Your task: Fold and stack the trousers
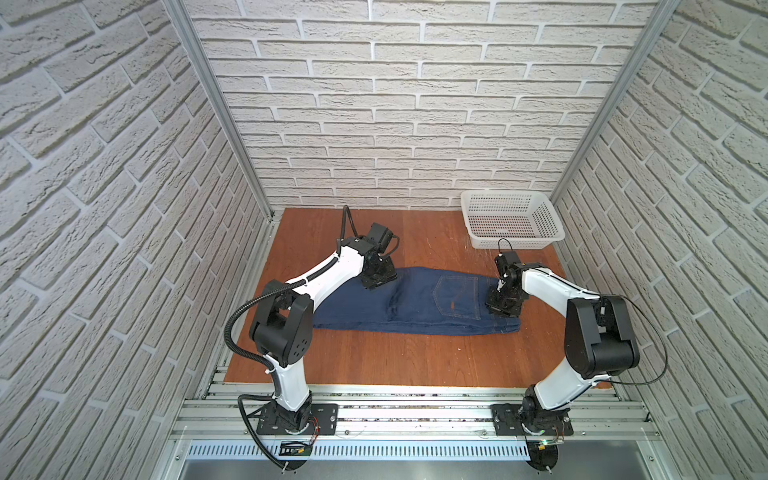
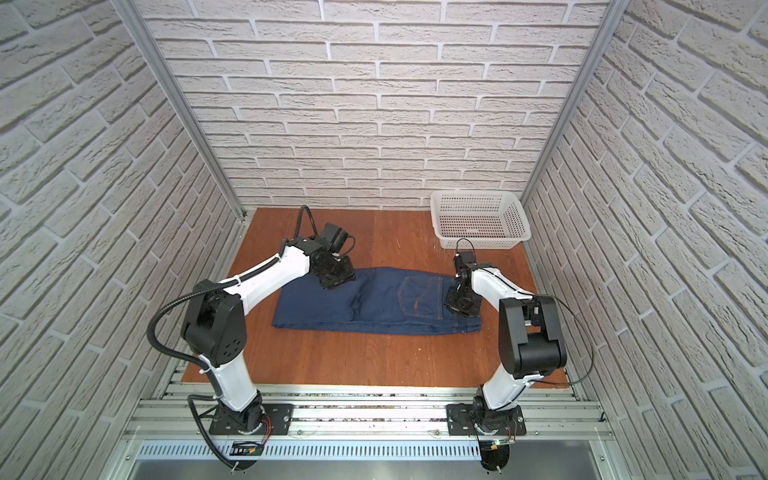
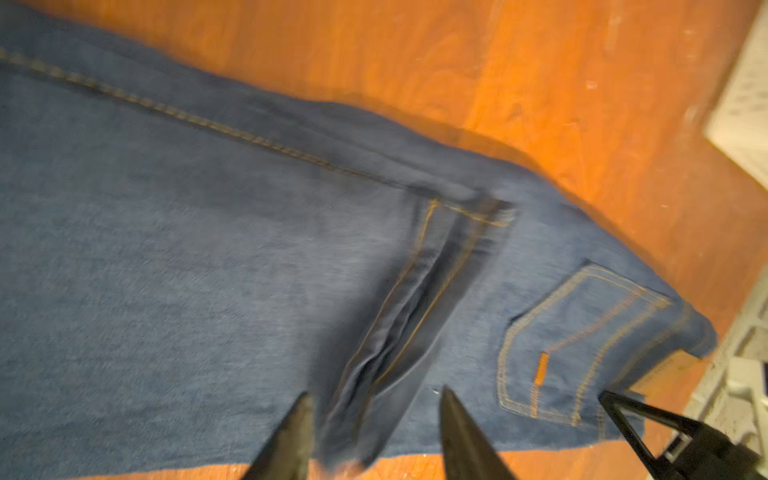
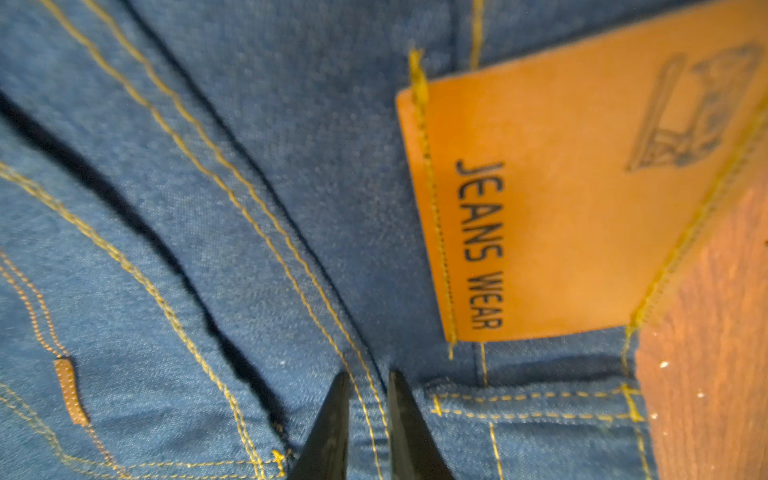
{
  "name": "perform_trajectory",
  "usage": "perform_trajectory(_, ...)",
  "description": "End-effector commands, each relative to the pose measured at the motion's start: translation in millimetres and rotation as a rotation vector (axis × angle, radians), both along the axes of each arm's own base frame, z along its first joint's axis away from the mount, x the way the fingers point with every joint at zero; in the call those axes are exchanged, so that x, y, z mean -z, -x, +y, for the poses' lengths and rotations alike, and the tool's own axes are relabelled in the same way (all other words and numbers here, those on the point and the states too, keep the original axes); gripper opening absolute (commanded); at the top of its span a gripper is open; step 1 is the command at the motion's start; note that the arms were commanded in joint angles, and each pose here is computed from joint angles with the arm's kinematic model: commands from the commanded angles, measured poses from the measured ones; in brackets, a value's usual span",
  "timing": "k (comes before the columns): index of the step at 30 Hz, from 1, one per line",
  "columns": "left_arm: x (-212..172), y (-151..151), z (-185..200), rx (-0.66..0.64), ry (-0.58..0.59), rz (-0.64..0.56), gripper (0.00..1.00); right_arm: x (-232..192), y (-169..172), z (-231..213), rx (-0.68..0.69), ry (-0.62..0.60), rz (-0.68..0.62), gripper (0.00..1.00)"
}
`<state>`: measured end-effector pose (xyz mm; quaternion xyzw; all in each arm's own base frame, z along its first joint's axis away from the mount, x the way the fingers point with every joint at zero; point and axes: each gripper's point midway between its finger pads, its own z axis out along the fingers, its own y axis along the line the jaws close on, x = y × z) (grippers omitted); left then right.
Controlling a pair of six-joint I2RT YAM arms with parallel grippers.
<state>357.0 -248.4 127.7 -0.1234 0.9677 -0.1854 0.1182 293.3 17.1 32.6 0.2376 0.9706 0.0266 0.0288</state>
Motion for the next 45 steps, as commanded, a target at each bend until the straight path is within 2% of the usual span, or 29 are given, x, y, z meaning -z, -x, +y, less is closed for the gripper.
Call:
perform_trajectory(1,-36.0,0.0,-16.5,0.067,0.06,-0.072,0.59,-10.0,-1.0,2.6,-0.011,0.001,-0.016,0.2)
perform_trajectory(4,-63.8,2.0,-11.8,0.083,0.072,-0.139,0.63,-18.6,-4.1,5.3,-0.019,0.0,-0.034,0.21)
perform_trajectory(8,-85.6,3.2,35.1,0.041,-0.006,-0.205,0.68,-31.0,-8.7,9.9,-0.035,0.0,-0.062,0.21)
perform_trajectory(16,-49.8,19.8,172.5,-0.063,-0.168,-0.136,0.72,-34.1,-11.5,13.3,-0.039,-0.002,-0.075,0.21)
perform_trajectory(19,-33.3,25.9,208.6,-0.061,-0.209,-0.106,0.73,-35.2,-11.0,12.5,-0.037,0.001,-0.087,0.21)
perform_trajectory(21,-21.4,28.5,223.9,-0.065,-0.19,-0.086,0.73,-36.3,-10.7,11.7,-0.039,0.006,-0.096,0.21)
perform_trajectory(25,5.2,27.9,235.6,-0.071,-0.104,-0.04,0.74,-36.4,-9.8,10.9,-0.042,0.01,-0.102,0.21)
perform_trajectory(32,50.3,22.6,227.9,-0.075,0.017,0.055,0.75,-34.4,-6.0,10.2,-0.042,0.013,-0.098,0.21)
perform_trajectory(39,75.4,10.0,221.0,-0.078,0.076,0.101,0.74,-30.1,-5.3,12.8,-0.046,-0.002,-0.092,0.21)
perform_trajectory(45,90.0,10.7,214.7,-0.063,0.118,0.141,0.67,-29.0,-4.3,14.2,-0.052,-0.01,-0.089,0.21)
